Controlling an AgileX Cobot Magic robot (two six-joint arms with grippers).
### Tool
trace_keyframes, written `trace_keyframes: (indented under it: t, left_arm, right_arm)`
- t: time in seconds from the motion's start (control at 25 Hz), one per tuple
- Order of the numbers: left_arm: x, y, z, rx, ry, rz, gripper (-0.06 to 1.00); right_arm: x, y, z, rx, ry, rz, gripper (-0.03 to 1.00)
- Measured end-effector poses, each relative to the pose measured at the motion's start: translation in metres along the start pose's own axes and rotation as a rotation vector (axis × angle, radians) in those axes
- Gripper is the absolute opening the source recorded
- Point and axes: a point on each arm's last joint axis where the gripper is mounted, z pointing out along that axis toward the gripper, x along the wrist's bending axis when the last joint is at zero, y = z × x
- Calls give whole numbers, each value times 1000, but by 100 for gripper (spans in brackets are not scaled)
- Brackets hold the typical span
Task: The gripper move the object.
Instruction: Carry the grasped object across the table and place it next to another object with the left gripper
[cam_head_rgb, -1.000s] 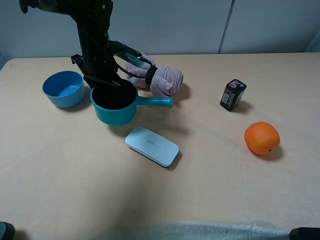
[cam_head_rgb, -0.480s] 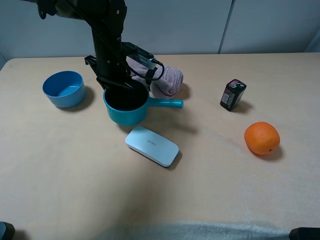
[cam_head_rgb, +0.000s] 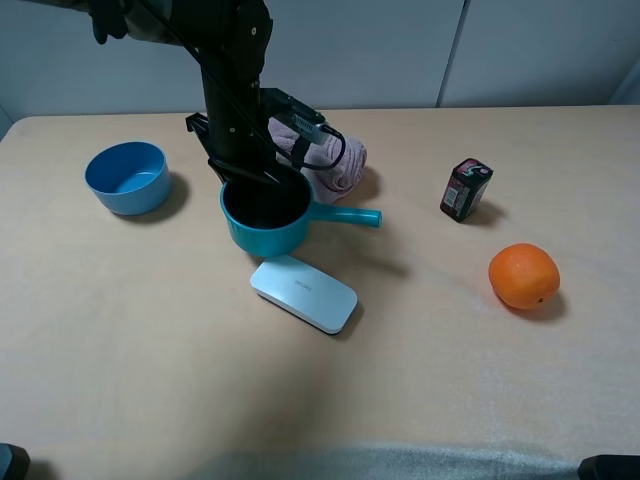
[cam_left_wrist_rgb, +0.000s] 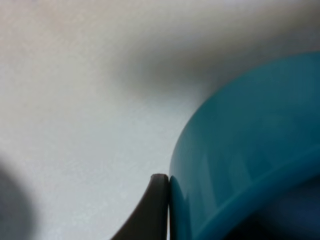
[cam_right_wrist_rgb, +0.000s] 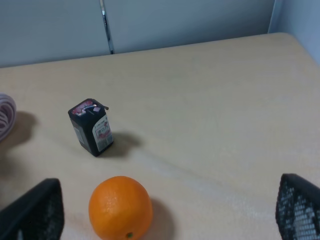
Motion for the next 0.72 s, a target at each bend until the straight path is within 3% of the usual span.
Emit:
trace_keyframes:
  t: [0.28,0.72]
  left_arm:
    - [-12,4,4,-8,-4,26,4]
    - [-13,7,5,-23,-4,27,4]
  right_arm:
    - [0,0,0,0,0,0,67]
    - [0,0,0,0,0,0,67]
